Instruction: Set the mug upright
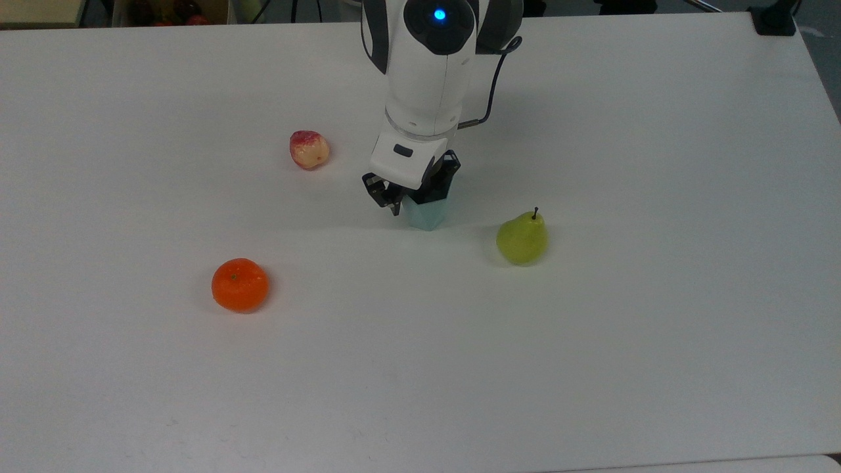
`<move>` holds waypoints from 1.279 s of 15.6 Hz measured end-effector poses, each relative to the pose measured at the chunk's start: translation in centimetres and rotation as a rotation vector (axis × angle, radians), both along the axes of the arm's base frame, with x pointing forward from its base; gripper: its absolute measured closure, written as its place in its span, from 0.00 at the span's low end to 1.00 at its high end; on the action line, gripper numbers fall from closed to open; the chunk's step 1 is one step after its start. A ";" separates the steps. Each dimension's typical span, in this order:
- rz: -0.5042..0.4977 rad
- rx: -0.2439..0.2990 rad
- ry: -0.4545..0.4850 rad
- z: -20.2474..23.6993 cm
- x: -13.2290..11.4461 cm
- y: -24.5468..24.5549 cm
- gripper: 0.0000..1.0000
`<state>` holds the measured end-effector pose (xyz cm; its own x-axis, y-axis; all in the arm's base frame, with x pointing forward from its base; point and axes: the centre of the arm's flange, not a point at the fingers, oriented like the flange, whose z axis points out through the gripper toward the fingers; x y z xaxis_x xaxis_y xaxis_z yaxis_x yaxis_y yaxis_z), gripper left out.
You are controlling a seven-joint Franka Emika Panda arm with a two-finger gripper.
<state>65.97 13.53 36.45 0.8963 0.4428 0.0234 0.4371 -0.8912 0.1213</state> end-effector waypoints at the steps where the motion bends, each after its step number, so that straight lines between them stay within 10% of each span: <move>1: 0.000 0.000 0.000 0.0 0.0 0.0 0.53; 7: -0.022 0.003 -0.029 2.7 0.0 -0.2 0.00; 13: -0.193 -0.027 -0.006 13.3 -3.6 -3.3 0.00; 20: -0.344 0.062 0.001 21.4 -7.8 -9.0 0.00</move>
<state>58.18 4.49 57.90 0.9928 0.1125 0.0400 0.1099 -0.9920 0.0617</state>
